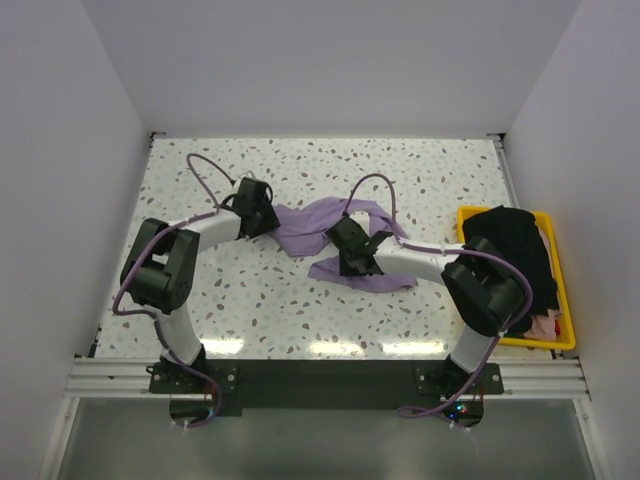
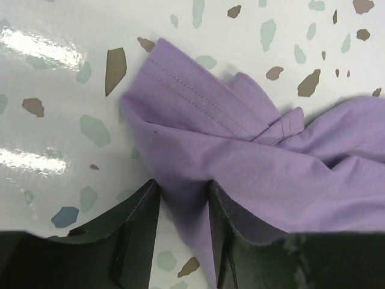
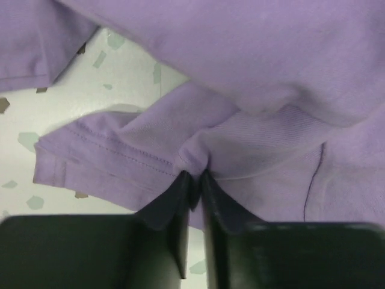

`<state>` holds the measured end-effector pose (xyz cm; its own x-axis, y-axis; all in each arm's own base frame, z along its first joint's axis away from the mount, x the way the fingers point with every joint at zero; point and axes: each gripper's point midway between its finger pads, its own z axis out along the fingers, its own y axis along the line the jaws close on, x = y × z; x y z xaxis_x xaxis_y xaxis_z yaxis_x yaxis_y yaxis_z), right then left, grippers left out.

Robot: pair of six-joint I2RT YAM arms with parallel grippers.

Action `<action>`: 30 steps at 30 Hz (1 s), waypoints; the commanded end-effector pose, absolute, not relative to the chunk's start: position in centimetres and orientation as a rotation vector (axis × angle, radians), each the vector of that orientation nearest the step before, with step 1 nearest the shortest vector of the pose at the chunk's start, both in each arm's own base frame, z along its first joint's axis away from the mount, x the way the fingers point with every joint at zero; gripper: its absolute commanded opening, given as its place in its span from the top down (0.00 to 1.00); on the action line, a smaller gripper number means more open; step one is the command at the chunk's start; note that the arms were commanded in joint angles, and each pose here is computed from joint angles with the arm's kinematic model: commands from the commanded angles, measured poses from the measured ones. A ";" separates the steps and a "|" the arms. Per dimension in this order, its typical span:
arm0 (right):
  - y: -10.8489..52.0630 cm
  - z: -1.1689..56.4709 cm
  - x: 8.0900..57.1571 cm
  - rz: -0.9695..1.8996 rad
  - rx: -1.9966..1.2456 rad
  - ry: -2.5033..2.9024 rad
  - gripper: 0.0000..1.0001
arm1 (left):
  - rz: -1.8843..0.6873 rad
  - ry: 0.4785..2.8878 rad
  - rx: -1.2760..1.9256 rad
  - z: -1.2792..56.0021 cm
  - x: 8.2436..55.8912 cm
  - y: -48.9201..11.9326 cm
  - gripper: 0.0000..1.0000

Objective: Fold and stack the t-shirts
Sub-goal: Flatten the tshirt out

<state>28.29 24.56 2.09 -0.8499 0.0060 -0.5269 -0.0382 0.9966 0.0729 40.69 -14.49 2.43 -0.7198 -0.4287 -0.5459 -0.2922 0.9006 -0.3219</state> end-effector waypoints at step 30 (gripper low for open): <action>12.7 27.7 31.9 0.095 0.209 2.126 1.00 | -0.182 2.013 -0.398 24.8 42.5 -9.5 1.00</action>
